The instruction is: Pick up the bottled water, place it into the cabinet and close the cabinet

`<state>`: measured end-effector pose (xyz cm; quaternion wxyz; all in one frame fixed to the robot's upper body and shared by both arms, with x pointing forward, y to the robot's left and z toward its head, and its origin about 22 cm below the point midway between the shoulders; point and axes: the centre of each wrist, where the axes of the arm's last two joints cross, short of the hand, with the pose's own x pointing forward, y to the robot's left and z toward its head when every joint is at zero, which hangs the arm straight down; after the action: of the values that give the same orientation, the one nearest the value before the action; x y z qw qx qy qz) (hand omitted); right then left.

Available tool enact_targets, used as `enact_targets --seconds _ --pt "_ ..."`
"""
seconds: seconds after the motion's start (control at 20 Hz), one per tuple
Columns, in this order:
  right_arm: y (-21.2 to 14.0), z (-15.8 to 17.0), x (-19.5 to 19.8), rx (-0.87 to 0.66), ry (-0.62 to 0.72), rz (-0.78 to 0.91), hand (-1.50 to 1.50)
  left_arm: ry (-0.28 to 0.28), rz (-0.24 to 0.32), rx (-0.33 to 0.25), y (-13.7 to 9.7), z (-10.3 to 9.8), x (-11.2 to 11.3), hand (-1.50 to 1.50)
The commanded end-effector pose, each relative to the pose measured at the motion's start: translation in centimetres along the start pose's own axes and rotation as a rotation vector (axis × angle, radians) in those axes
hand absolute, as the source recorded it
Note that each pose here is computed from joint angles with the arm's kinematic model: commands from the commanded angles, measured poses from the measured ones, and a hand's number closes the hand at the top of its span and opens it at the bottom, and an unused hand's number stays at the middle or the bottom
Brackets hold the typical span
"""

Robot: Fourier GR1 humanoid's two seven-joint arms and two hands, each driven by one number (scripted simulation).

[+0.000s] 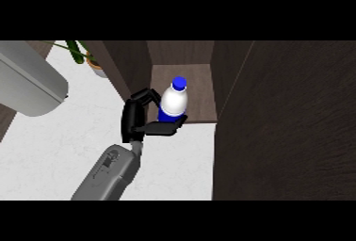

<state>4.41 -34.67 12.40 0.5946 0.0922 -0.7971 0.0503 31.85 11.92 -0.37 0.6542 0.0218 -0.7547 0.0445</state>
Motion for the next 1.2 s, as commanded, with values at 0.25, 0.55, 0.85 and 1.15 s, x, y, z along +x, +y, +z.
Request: enact_targets --seconds 0.25,0.55,0.85,1.15 --pt "2.7 -0.7 2.1 0.037 -0.096 -0.054 -1.50 0.056 -0.043 -0.016 -2.1 -3.1 0.1 1.50" --pt "1.6 -0.4 1.7 0.052 -0.070 -0.074 -1.50 0.025 -0.066 0.055 -3.2 -5.2 2.2 1.50" --pt "0.9 -0.9 1.1 0.069 -0.068 -0.059 -1.50 -0.019 -0.112 0.083 -2.5 -6.5 3.2 1.50" --pt "0.9 -1.2 1.2 0.078 -0.079 -0.076 -1.50 -0.046 -0.220 0.115 -2.4 -6.5 2.8 -1.50"
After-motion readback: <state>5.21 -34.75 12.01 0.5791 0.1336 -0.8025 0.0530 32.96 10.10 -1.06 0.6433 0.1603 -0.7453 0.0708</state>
